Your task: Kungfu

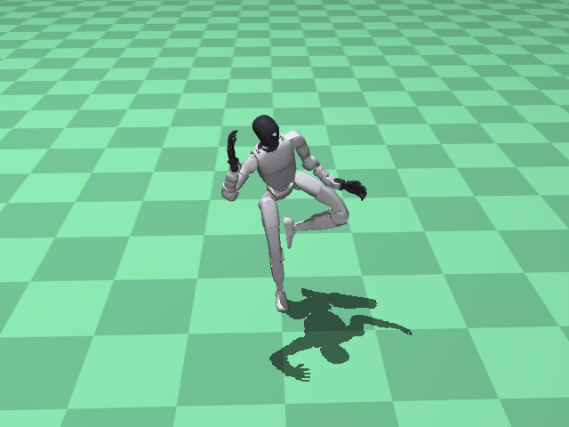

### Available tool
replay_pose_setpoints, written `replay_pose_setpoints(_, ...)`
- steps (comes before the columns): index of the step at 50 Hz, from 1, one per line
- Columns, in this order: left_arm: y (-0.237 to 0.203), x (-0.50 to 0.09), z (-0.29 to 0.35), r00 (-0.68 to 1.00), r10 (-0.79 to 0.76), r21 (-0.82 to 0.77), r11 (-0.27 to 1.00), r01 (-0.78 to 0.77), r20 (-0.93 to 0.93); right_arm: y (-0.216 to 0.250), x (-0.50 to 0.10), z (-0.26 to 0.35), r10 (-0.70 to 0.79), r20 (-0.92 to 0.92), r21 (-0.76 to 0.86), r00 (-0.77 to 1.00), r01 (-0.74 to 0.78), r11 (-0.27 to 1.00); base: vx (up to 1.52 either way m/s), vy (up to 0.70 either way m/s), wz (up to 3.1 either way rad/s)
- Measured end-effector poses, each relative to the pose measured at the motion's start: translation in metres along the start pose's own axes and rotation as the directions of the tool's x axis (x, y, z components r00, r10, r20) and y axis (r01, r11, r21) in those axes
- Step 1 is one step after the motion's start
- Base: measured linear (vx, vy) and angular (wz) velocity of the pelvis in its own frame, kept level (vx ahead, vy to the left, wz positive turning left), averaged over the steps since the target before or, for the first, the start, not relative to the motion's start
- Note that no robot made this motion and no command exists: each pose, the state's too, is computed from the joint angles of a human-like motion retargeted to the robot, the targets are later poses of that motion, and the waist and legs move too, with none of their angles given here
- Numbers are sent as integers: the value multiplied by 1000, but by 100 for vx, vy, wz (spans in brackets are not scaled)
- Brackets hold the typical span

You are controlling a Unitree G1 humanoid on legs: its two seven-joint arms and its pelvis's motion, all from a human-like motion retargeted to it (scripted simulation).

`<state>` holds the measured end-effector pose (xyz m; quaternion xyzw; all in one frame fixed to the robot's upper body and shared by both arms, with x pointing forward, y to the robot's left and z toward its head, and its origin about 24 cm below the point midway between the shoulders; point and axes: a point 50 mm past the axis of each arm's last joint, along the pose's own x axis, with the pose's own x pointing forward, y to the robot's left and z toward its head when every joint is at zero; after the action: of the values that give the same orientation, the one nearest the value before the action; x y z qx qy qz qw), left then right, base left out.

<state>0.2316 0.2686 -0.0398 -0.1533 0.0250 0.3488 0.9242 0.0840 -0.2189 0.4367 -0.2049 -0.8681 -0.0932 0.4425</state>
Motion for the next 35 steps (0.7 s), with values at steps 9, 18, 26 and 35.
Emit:
replay_pose_setpoints(9, 11, -15, 0, 999, -49, -53, 997, 50, 17, 7, -37, 4, 150, -251, 170, 956, -109, 979, 21, 20, 36)
replay_pose_setpoints(18, -3, -21, 56, 949, -174, 22, 984, 175, 263, 47, -97, 6, 399, -521, 483, 754, -124, 867, 32, 1, -51)
replay_pose_setpoints(26, -23, -6, 119, 900, -26, -137, 986, 95, 435, 148, -151, -16, 517, -623, 759, 586, 297, 579, 44, 33, 98)
replay_pose_setpoints(35, -115, 92, 278, 850, 102, -267, 963, 47, 517, 268, -261, -102, 682, -731, 664, 2, 233, 711, 72, 17, 162)
